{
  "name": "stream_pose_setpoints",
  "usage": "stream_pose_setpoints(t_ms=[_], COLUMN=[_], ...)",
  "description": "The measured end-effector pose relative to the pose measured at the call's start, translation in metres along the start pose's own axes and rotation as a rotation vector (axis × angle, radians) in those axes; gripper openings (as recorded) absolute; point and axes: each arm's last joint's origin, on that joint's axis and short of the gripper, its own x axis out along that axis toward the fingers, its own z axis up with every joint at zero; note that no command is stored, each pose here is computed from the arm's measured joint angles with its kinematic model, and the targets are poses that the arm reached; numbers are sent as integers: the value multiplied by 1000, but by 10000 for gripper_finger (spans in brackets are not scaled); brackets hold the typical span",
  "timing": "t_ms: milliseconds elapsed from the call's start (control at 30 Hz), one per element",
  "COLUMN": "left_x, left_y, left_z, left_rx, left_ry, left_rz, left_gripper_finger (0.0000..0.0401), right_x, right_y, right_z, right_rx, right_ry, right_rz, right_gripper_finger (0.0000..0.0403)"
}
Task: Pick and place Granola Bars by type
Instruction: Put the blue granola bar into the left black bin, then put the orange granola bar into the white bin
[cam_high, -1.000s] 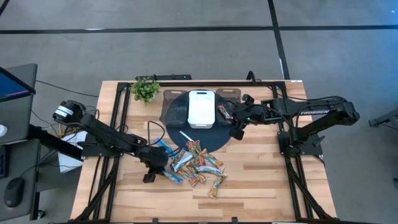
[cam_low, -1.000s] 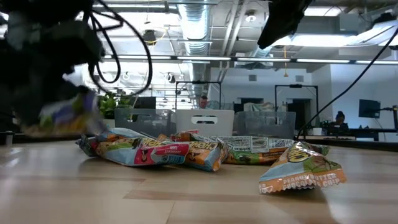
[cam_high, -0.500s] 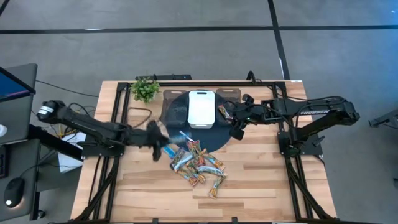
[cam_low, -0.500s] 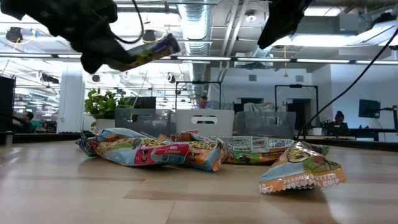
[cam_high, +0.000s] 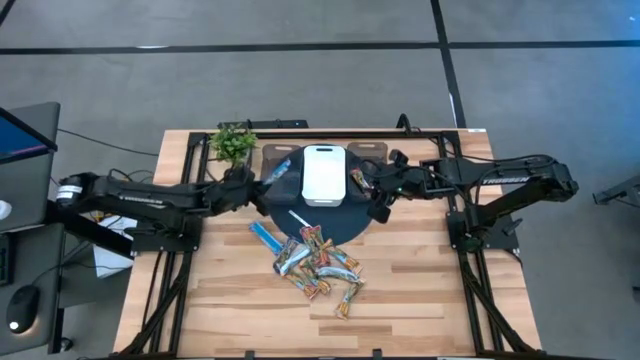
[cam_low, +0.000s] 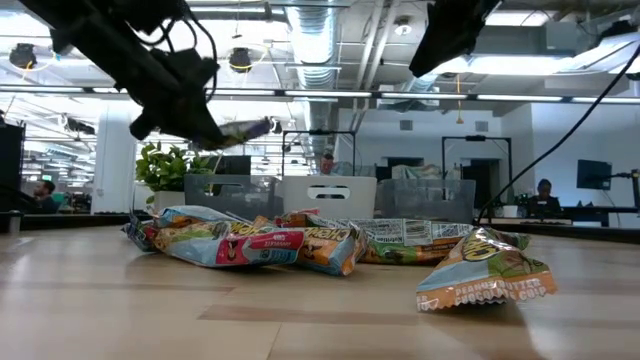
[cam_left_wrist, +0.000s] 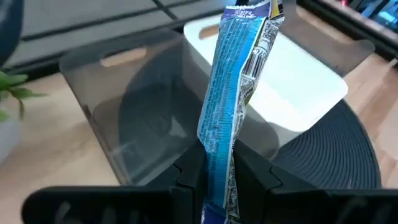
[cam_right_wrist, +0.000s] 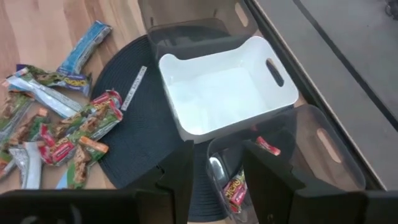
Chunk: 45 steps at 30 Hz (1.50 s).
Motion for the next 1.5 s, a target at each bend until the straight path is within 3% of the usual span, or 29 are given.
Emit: stream_pose_setpoints(t_ms=[600,700,800,933,1067,1233,1500], left_x=[19,16,13,8,4,0,-1], left_y=[-3,-7,-13,-21,-24,-30,-32], left_z=[6,9,14,17,14,8,4], left_rx=[-26,-34,16,72,92,115,166], left_ry=[-36,-30,-25,14,99,148,158], left_rz=[-41,-139,-291,-515,-668,-738,-739], left_gripper_finger=[163,163,158,150,144,138,137], right_x=[0,0,2,13,27,43,86], right_y=[0,2,7,22,44,71,113], right_z=[0,0,-1,-9,-22,-36,-55], right_rx=[-1,-1,3,0,3,19,28], right_ry=[3,5,-4,-38,-72,-18,89], right_rz=[1,35,139,256,332,369,385], right_gripper_finger=[127,127,127,127,127,127,127])
